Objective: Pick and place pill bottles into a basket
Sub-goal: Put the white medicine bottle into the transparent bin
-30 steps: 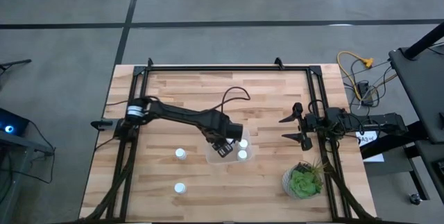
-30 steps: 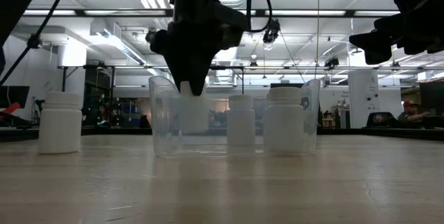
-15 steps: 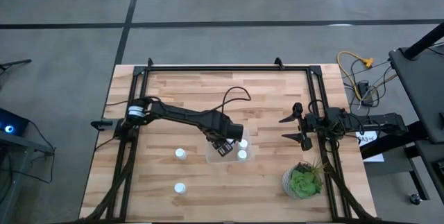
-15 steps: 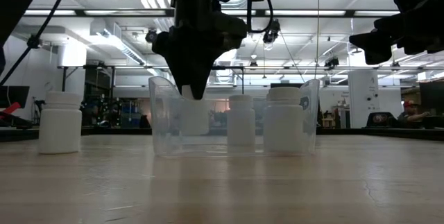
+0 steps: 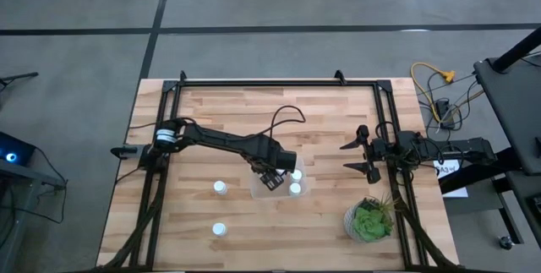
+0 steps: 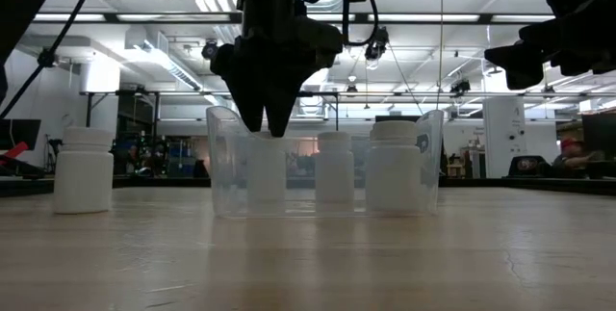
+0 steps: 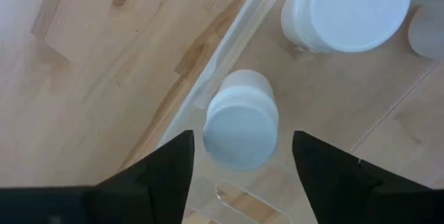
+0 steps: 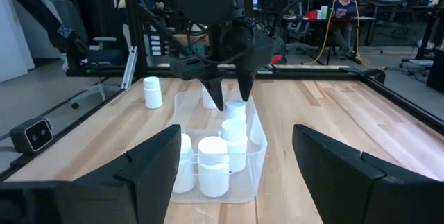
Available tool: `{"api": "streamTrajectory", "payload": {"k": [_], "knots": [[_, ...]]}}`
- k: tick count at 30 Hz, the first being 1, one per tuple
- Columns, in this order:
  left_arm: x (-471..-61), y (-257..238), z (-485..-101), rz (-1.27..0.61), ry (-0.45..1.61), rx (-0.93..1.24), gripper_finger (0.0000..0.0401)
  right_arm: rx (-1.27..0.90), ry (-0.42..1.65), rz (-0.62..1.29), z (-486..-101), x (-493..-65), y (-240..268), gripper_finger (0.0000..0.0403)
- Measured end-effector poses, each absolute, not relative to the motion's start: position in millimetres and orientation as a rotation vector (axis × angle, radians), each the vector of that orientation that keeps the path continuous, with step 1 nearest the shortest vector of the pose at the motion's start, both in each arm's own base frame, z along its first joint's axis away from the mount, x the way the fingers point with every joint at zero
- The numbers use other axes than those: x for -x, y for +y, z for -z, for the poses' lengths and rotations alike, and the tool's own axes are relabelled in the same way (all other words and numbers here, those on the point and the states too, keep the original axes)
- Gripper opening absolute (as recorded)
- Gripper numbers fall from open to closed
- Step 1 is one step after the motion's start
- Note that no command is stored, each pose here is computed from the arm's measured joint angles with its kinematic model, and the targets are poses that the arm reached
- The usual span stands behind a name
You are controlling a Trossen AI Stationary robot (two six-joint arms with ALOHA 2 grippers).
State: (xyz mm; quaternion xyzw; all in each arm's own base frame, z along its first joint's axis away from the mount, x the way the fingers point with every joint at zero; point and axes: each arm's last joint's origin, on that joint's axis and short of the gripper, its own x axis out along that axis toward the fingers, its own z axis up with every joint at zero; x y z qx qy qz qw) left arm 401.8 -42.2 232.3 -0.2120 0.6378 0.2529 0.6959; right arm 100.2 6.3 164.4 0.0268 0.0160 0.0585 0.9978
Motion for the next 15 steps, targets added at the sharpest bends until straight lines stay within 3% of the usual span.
{"api": "streamTrajectory", "payload": {"k": [6, 15], "knots": [[-400, -43, -238, -0.558, 1.421, 0.474, 0.0228, -0.053, 0.032, -0.117, -164, -100, 6, 0.0265], [-380, -43, -285, -0.496, 1.313, 0.495, 0.0230, -0.051, 0.032, -0.117, -164, -100, 6, 0.0265]]}}
